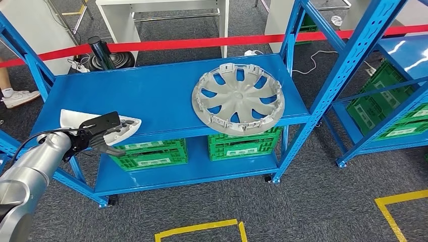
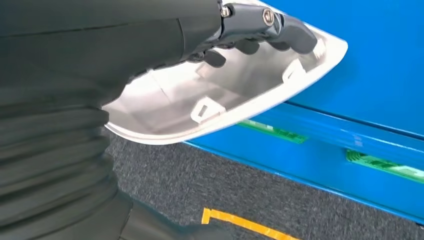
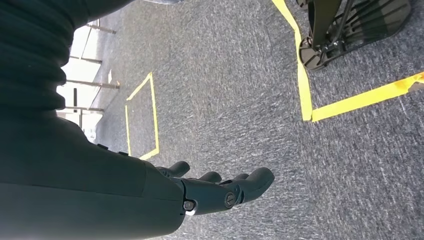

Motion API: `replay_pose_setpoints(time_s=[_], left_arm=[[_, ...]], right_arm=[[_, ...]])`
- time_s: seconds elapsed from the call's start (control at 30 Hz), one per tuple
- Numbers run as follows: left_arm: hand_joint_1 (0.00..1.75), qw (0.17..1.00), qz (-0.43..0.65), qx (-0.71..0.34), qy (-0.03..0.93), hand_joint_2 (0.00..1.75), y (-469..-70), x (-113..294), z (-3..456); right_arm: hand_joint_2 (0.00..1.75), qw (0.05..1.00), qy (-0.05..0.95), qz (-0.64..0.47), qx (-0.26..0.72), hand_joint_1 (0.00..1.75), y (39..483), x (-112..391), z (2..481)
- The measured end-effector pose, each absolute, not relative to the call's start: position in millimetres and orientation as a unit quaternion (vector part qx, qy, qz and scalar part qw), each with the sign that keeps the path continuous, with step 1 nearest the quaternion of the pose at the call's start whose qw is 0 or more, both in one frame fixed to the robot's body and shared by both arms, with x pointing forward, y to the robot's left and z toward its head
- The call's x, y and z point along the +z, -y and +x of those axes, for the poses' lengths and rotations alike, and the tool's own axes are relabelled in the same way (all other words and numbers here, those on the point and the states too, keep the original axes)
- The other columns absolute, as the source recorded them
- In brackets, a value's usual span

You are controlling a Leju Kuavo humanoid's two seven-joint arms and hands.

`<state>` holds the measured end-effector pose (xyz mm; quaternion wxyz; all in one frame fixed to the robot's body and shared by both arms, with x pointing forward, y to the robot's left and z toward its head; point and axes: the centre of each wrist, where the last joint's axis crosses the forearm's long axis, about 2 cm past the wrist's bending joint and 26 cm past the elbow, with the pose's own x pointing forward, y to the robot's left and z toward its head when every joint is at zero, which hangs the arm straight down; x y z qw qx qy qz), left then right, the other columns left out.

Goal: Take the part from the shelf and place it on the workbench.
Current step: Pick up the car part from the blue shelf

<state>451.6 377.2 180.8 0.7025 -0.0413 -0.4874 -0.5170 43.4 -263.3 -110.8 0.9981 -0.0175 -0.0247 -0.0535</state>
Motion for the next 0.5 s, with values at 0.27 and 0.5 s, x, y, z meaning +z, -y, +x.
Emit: replay_pose_setpoints(time_s=[0.27,0.5], left_arm=[[0.01,0.690,0.019,-0.548,0.472,1.75,-375,180,453],[1.75,0.618,0.207,-0.606,0.456,1.75,-352,171,454]], right_arm=[[1.75,0.998,0.023,-0.018,-0.053,0.00,263,-111,43],[1.75,0.998,0.025,-0.022,-0.045,0.00,263,-111,45]])
